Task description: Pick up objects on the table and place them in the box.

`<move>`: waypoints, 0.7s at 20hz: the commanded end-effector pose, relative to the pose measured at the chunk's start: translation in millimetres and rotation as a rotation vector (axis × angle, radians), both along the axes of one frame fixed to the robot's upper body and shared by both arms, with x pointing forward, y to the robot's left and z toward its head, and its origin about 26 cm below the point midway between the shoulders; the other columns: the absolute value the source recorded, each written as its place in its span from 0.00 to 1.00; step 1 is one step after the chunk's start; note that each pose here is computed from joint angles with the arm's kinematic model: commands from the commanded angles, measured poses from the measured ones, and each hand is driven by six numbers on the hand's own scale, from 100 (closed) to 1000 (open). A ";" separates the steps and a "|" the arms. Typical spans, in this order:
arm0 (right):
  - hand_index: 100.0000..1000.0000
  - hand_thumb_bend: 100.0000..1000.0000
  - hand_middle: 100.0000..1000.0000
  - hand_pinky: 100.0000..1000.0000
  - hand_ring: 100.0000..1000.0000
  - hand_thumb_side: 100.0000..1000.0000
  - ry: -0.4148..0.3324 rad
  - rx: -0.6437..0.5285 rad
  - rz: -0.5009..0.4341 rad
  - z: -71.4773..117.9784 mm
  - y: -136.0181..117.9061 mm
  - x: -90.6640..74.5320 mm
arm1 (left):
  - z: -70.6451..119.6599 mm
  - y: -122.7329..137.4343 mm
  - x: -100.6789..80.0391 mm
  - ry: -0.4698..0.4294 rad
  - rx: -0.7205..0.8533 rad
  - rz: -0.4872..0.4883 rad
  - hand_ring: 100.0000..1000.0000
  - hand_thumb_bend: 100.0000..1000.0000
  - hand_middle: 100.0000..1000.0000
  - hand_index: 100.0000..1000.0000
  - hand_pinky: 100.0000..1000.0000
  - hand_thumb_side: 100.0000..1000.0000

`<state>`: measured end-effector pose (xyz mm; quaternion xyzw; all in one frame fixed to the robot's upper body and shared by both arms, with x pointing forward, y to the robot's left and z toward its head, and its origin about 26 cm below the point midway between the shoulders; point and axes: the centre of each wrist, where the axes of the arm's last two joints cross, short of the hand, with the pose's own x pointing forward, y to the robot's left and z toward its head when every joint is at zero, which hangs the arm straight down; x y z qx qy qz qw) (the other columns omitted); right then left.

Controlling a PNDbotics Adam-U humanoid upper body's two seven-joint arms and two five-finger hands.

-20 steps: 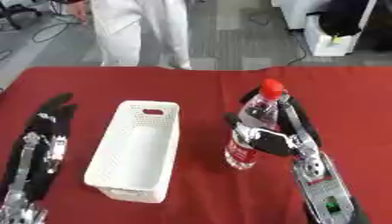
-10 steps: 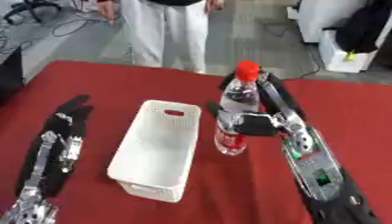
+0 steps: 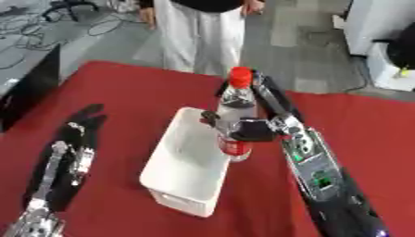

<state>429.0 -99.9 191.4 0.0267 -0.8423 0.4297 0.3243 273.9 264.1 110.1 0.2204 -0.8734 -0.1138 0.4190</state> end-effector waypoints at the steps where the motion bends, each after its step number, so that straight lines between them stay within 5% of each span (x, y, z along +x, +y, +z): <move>1: 0.35 0.33 0.20 0.00 0.00 0.07 -0.049 -0.015 -0.004 13.8 2.5 4.9 | 8.6 1.1 0.4 -0.022 0.016 -0.020 0.84 0.00 0.85 0.93 0.83 0.88; 10: 0.34 0.32 0.20 0.00 0.00 0.09 -0.072 -0.043 -0.035 10.4 4.1 12.4 | 10.2 -4.3 2.8 -0.026 0.008 -0.052 0.84 0.00 0.85 0.93 0.84 0.89; 14: 0.34 0.32 0.22 0.00 0.12 0.12 -0.092 -0.045 -0.045 10.3 3.5 13.3 | 10.3 -6.3 3.5 -0.026 0.006 -0.063 0.84 0.00 0.85 0.93 0.84 0.89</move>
